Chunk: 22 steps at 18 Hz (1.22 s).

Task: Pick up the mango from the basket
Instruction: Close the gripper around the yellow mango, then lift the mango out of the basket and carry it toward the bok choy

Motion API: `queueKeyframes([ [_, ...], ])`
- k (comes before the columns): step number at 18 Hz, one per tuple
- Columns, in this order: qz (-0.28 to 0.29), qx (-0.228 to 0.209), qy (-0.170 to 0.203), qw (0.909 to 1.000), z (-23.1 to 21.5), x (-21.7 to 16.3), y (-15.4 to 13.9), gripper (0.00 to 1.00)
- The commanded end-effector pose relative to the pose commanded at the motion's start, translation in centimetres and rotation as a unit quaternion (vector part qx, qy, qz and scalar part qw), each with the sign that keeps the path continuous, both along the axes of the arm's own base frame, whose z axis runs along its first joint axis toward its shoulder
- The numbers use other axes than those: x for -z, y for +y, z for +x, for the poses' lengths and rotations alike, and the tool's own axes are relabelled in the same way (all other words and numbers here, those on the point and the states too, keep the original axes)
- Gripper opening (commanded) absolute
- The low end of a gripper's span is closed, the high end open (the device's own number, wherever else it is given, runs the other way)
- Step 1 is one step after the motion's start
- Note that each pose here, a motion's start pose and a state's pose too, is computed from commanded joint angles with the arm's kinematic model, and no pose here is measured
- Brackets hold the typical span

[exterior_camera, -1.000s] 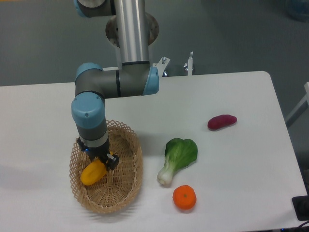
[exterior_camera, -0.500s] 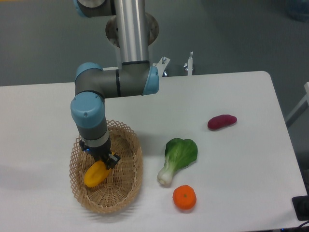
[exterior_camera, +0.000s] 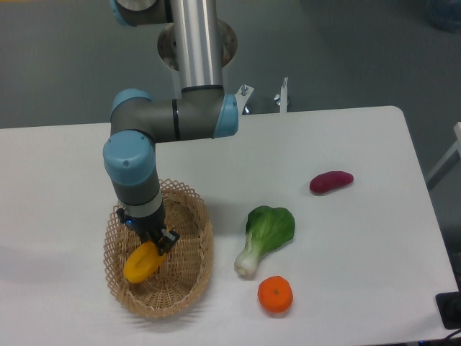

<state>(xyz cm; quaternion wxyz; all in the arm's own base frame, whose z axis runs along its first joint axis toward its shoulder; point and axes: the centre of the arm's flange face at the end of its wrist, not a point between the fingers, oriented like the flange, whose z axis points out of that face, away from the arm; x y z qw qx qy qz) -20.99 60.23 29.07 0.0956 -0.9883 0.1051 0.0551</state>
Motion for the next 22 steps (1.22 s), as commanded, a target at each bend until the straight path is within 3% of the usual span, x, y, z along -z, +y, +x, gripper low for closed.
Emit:
queueKeyframes([
  [6, 0.025, -0.001, 0.029, 0.9993, -5.9, -4.5, -2.1, 0.45],
  [9, 0.028, 0.008, 0.026, 0.9992, -9.1, -5.6, -4.2, 0.45],
  [18, -0.021, 0.08, 0.028, 0.9962, -21.4, -10.7, -14.6, 0.45],
  [22, -0.037, 0.112, 0.026, 0.9926, -25.6, -11.3, -19.0, 0.45],
])
